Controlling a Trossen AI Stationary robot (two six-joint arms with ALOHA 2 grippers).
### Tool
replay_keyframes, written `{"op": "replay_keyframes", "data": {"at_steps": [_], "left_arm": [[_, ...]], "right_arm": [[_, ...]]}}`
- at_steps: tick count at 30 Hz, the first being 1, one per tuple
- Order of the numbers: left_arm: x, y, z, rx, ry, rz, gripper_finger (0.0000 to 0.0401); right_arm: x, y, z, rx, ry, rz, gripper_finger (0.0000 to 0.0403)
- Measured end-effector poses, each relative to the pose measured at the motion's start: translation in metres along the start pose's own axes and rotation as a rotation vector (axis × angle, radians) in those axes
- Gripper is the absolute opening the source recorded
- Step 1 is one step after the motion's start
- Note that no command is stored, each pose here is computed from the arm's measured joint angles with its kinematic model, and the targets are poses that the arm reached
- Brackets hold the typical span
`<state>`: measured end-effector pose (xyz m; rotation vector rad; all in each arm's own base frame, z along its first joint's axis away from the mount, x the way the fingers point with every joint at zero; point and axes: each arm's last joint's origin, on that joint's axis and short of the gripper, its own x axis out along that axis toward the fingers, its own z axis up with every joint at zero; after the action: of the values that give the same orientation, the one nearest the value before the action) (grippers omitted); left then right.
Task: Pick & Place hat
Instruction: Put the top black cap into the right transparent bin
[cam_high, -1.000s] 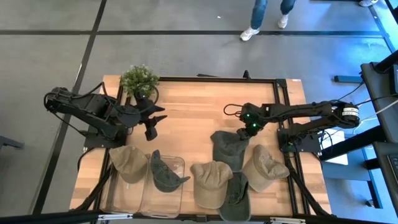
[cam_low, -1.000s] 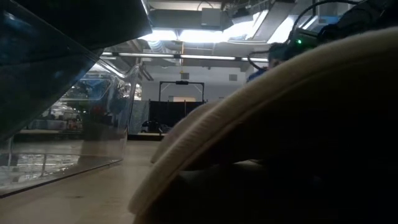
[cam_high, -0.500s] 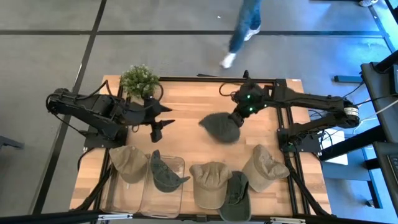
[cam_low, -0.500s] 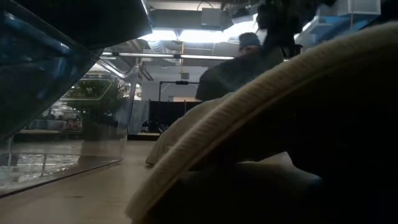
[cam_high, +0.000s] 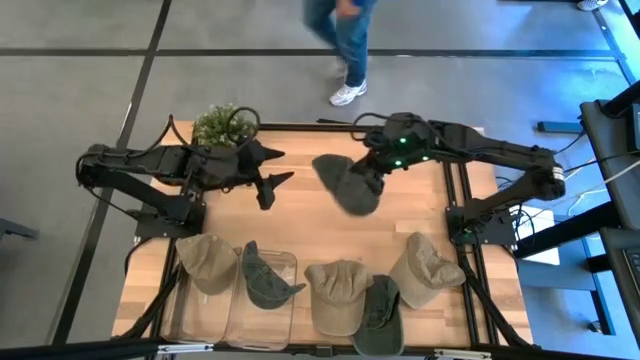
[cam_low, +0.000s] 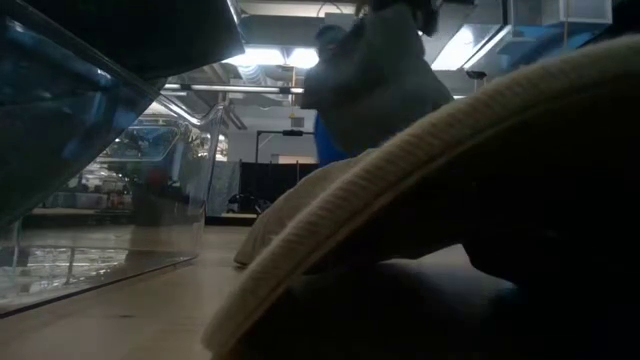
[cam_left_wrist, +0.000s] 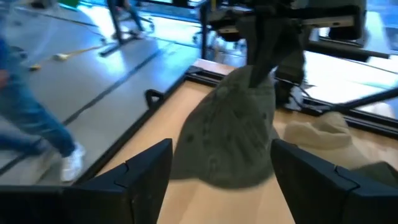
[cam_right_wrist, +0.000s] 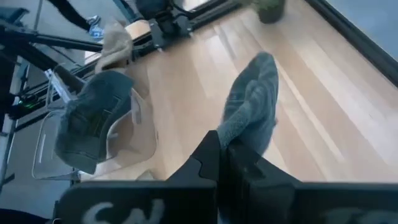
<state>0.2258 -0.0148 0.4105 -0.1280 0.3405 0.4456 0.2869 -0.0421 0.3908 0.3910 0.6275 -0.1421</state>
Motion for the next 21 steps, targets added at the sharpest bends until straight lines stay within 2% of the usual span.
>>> {"op": "replay_keyframes", "data": {"at_steps": [6, 13, 17, 21], "left_arm": [[0.004, 0.002, 0.001, 0.024, 0.027, -0.087, 0.0267], [0.008, -0.002, -0.002, 0.181, 0.052, -0.168, 0.0267], [0.012, -0.007, -0.005, 0.193, 0.080, -0.242, 0.0267], [0.017, -0.010, -0.007, 0.194, 0.098, -0.270, 0.0267]], "right_arm": [[0.036, 0.017, 0.019, -0.092, 0.038, 0.051, 0.0006], [0.069, 0.040, 0.036, -0.202, 0.063, 0.168, 0.0006], [0.071, 0.053, 0.045, -0.253, 0.069, 0.198, 0.0006], [0.064, 0.063, 0.054, -0.294, 0.048, 0.218, 0.0006]]}}
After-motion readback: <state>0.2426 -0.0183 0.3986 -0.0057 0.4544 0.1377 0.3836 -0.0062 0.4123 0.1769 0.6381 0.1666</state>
